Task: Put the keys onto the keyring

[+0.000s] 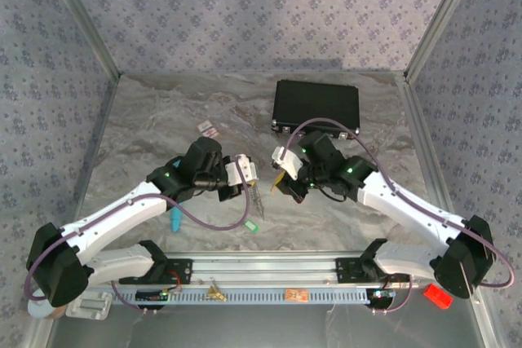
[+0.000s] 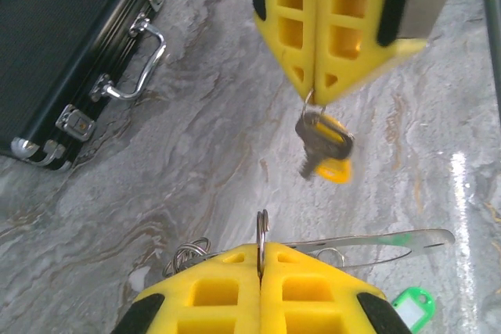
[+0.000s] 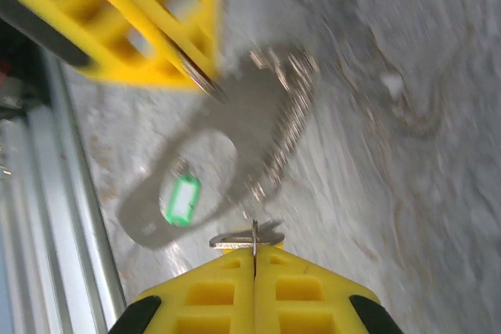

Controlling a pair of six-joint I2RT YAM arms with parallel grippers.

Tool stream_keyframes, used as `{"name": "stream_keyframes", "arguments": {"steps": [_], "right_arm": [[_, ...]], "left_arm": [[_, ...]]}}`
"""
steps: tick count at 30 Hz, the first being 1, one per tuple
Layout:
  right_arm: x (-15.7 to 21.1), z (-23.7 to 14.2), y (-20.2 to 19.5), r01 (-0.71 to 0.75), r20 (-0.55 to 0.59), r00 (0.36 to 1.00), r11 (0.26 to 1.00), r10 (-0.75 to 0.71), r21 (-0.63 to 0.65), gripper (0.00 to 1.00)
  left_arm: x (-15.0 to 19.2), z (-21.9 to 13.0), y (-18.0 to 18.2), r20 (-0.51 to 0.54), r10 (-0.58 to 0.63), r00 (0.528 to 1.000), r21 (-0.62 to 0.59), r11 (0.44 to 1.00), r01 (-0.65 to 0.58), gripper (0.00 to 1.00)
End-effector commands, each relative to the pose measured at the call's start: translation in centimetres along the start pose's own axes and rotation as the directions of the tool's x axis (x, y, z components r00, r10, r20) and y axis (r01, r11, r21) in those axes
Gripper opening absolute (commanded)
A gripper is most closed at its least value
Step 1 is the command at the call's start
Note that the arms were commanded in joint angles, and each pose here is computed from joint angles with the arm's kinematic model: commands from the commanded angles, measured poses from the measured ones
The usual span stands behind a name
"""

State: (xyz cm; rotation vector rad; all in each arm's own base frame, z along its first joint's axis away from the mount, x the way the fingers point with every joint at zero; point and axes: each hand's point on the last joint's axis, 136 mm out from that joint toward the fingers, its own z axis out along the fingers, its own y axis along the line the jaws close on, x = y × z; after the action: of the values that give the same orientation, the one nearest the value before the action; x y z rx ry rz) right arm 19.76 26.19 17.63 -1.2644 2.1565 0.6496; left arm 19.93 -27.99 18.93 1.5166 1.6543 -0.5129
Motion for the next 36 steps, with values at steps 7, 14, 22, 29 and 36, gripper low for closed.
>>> {"name": "stream_keyframes", "arguments": {"steps": [7,14,22,29,36], "right_arm": [[10.0,-1.5,-0.2,-0.498,-0.396,0.716,0.818,0.575,0.288,0.00],[13.3,2.4,-1.4,-0.538,-0.512,0.597,0.781,0.618,0.317,0.00],[12.7,5.3,-4.2,-0.497,-0.514,0.608,0.795,0.605,0.347,0.00],[12.1,6.6,-5.8,-0.478,-0.505,0.623,0.801,0.598,0.359,0.00],[11.9,7.5,-6.6,-0.477,-0.501,0.628,0.803,0.596,0.358,0.00]], "left_arm": [[-1.6,-1.0,1.1,0.051,0.062,0.997,-0.076,0.995,-0.058,0.00],[-1.6,-1.0,0.8,0.063,0.067,0.996,-0.064,0.996,-0.063,0.00],[-1.6,-1.3,0.7,0.065,0.073,0.995,-0.066,0.995,-0.068,0.00],[-1.3,-1.0,0.6,0.057,0.074,0.996,-0.059,0.996,-0.070,0.00],[-1.2,-0.7,0.6,0.051,0.076,0.996,-0.055,0.996,-0.073,0.00]]}}
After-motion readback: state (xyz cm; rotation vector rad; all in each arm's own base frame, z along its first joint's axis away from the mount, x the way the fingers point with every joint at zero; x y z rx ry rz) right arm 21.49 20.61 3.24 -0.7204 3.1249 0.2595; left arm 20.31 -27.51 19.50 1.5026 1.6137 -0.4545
